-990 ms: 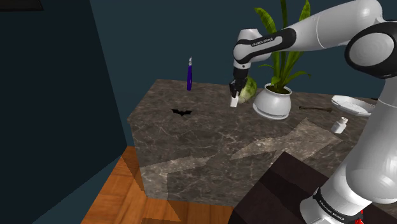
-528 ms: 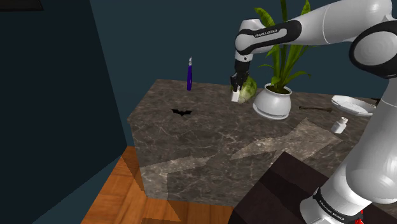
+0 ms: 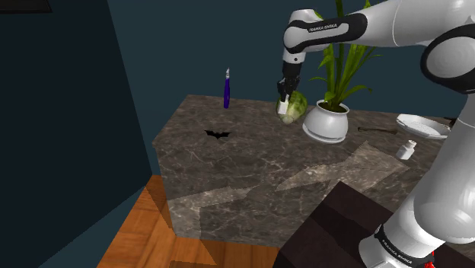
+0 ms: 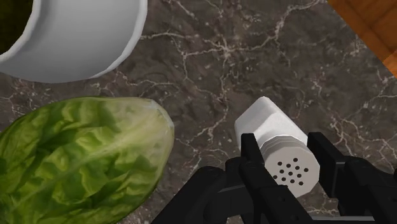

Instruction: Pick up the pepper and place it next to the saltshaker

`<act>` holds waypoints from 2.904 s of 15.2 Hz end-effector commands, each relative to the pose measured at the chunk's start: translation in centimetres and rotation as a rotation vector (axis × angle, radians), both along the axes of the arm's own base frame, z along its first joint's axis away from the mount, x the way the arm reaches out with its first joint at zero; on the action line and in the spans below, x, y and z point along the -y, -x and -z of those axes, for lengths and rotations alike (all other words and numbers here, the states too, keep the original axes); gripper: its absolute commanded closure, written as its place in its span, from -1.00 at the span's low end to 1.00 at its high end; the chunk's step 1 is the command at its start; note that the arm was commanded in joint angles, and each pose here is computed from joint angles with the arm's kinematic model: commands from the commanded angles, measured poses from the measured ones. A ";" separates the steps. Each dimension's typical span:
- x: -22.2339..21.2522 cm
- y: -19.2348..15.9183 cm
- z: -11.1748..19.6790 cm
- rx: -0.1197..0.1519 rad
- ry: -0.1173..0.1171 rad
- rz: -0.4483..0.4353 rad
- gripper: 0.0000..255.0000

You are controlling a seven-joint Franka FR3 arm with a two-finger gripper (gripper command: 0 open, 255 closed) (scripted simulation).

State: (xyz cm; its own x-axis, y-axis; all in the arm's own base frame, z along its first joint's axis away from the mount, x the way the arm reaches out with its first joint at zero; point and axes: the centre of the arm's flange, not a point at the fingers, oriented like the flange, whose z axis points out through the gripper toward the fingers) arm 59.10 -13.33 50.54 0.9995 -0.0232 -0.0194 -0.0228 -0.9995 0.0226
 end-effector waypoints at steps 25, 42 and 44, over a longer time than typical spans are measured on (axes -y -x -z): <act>14.5 23.8 -2.4 0.000 0.000 0.000 1.00; 26.2 42.9 -2.4 0.000 0.000 0.000 1.00; 27.6 45.2 -2.4 0.000 0.000 0.000 1.00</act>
State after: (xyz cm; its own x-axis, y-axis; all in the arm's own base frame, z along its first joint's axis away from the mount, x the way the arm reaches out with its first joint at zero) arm 15.29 -39.96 52.96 0.9995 -0.0243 -0.0191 -0.0239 -0.9995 0.0220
